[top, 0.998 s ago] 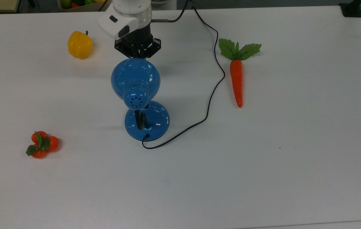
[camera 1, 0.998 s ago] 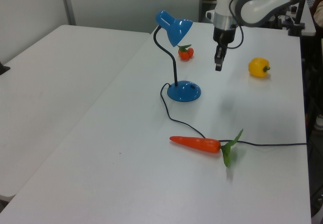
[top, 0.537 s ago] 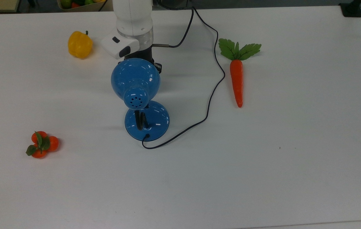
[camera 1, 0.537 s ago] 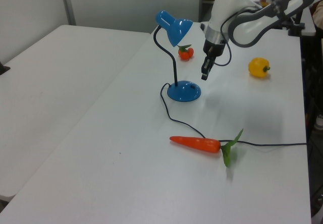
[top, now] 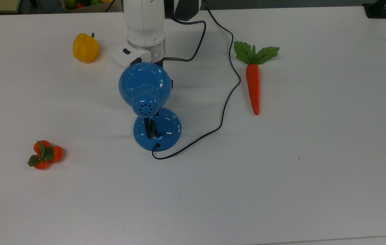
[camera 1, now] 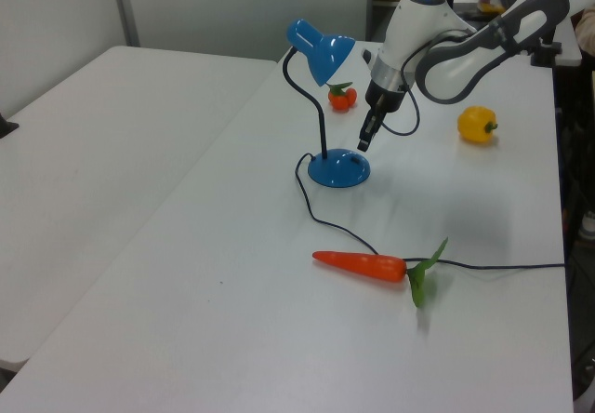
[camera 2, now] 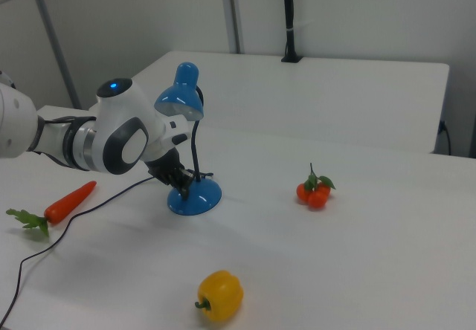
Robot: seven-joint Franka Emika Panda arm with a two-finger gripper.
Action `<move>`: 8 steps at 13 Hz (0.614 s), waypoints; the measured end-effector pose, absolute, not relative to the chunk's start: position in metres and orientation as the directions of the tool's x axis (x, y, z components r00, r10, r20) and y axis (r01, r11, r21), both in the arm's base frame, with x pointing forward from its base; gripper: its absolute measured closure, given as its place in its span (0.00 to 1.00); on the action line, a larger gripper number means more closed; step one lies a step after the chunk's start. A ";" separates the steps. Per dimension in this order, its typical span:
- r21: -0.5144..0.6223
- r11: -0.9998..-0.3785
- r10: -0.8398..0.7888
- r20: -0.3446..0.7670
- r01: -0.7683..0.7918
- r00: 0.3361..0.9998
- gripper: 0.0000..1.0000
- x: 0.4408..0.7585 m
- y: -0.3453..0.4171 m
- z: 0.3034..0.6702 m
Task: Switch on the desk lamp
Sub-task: 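Press the switch on the lamp base with the gripper fingers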
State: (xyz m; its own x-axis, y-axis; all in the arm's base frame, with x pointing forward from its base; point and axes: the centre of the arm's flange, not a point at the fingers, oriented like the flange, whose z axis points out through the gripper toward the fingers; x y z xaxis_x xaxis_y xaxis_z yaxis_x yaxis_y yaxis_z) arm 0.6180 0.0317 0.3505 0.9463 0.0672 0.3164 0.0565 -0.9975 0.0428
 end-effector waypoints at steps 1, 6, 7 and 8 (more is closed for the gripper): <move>0.053 -0.996 0.080 0.318 0.067 0.945 0.99 0.619 0.032 0.347; 0.060 -0.994 0.107 0.339 0.092 0.935 0.99 0.621 0.044 0.343; 0.060 -0.994 0.107 0.339 0.093 0.934 0.99 0.621 0.044 0.343; 0.060 -0.994 0.108 0.340 0.093 0.934 0.99 0.621 0.044 0.343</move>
State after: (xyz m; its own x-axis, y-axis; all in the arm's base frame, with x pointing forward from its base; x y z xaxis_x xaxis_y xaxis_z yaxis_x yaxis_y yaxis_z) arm 0.6215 0.0443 0.3428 0.9343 0.1077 0.3398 0.0928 -0.9939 0.0598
